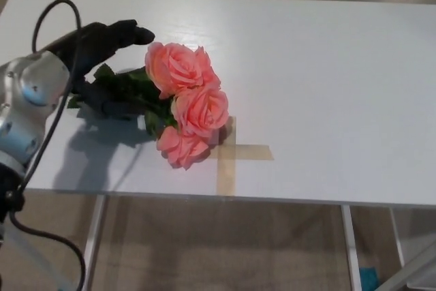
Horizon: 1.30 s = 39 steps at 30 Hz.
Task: Use the left hand to pick up the rose and passes it to a human.
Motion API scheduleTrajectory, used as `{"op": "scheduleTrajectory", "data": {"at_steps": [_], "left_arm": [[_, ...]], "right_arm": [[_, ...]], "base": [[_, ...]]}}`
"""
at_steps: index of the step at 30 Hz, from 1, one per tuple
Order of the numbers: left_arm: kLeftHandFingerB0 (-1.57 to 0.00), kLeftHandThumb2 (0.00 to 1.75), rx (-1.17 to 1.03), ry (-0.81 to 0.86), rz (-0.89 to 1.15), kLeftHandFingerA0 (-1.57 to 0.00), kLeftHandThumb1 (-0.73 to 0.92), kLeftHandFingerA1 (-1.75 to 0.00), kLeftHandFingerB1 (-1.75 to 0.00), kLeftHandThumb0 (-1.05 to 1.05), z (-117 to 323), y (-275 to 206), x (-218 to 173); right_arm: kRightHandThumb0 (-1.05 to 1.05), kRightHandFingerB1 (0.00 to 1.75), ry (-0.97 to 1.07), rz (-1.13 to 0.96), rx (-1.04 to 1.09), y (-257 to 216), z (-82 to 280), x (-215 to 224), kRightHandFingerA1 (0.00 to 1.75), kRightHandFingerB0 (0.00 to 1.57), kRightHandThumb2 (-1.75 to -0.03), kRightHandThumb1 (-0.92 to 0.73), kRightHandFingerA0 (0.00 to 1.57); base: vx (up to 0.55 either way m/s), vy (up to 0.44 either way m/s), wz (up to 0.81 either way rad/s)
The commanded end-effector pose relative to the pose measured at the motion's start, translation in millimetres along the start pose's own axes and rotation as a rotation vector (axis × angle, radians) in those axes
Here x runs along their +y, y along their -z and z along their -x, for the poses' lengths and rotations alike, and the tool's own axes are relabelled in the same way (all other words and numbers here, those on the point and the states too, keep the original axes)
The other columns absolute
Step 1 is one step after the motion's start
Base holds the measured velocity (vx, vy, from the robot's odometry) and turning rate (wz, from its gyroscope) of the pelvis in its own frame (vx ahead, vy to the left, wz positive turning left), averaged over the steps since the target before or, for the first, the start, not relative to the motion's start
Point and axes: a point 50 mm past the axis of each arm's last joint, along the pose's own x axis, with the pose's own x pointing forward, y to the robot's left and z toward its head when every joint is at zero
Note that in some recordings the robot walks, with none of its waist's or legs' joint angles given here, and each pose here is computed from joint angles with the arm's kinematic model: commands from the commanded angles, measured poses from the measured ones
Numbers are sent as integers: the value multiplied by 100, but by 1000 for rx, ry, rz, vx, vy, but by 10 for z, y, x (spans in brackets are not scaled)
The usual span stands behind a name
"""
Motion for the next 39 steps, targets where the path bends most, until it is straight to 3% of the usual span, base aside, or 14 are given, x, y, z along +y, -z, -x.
{"op": "scheduleTrajectory", "data": {"at_steps": [1, 13, 18, 20, 24, 25, 26, 27, 30, 31, 32, 34, 36, 39], "left_arm": [[-7, 73, 32, -5, -75, -4, 37, -25, -35, -55, -42, -12, -53], [-5, 75, 16, 23, -181, -5, 37, -25, -35, -55, -174, -70, -284], [-5, 72, 13, 37, -183, -6, 44, -32, -30, -67, -187, -47, -385], [-8, 70, 22, 67, -192, -24, 43, -39, -35, -60, -200, -3, -509], [-8, 70, 22, 70, -194, -24, 43, -39, -35, -60, -207, 7, -523], [-25, 58, 42, 103, -190, -50, 59, -37, -30, -36, -220, 28, -567], [-34, 63, 43, 109, -180, -69, 66, -47, -33, -31, -220, 36, -578], [-47, 62, 43, 119, -172, -77, 73, -48, -36, -24, -215, 45, -591], [-47, 62, 41, 122, -171, -77, 73, -48, -36, -24, -215, 49, -595], [-65, 64, 82, 159, -225, -107, 81, -56, -45, -17, -241, 20, -600], [-63, 64, 92, 166, -238, -110, 81, -58, -44, -17, -247, 13, -601], [-57, 64, 98, 169, -265, -109, 81, -57, -42, -17, -247, 11, -601], [-46, 64, 91, 155, -259, -77, 82, -47, -39, -18, -238, 14, -603], [-45, 64, 85, 135, -252, -60, 81, -42, -38, -19, -235, 12, -609]], "right_arm": [[-31, 38, -7, 6, 10, 30, 5, -5, 44, 50, -61, -70, 69], [-31, 38, -16, 0, 4, -12, -6, -7, 44, 51, -61, -70, 69], [-30, 38, -15, 7, 3, -16, -7, -10, 45, 51, -61, -70, 70], [-30, 38, -18, 13, 1, -23, -9, -8, 45, 51, -61, -70, 70], [-30, 38, -19, 13, 1, -26, -9, -6, 45, 51, -61, -70, 70], [-30, 38, -20, 2, 0, -30, -10, -7, 45, 49, -61, -70, 70], [-30, 38, -22, 9, 0, -28, -10, -5, 45, 49, -61, -70, 71], [-30, 38, -25, 12, 0, -26, -9, -6, 45, 49, -61, -70, 70], [-30, 38, -26, 12, -1, -26, -9, -7, 45, 49, -61, -70, 70], [-30, 38, -32, -1, -1, -52, -17, -25, 44, 50, -61, -70, 67], [-30, 38, -33, -3, 0, -54, -18, -27, 44, 50, -61, -70, 67], [-30, 38, -37, -3, 4, -58, -20, -25, 44, 50, -61, -70, 66], [-30, 38, -40, -1, 5, -58, -21, -27, 43, 49, -61, -70, 65], [-31, 38, -41, 3, 7, -55, -21, -28, 43, 49, -61, -70, 65]], "base": [[0, 0, 0], [0, 0, 0], [0, 0, 0], [0, 0, 0], [0, 0, 0], [0, 0, 0], [0, 0, 0], [0, 0, 0], [0, 0, 0], [0, 0, 0], [0, 0, 0], [0, 0, 0], [0, 0, 0], [0, 0, 0]]}}
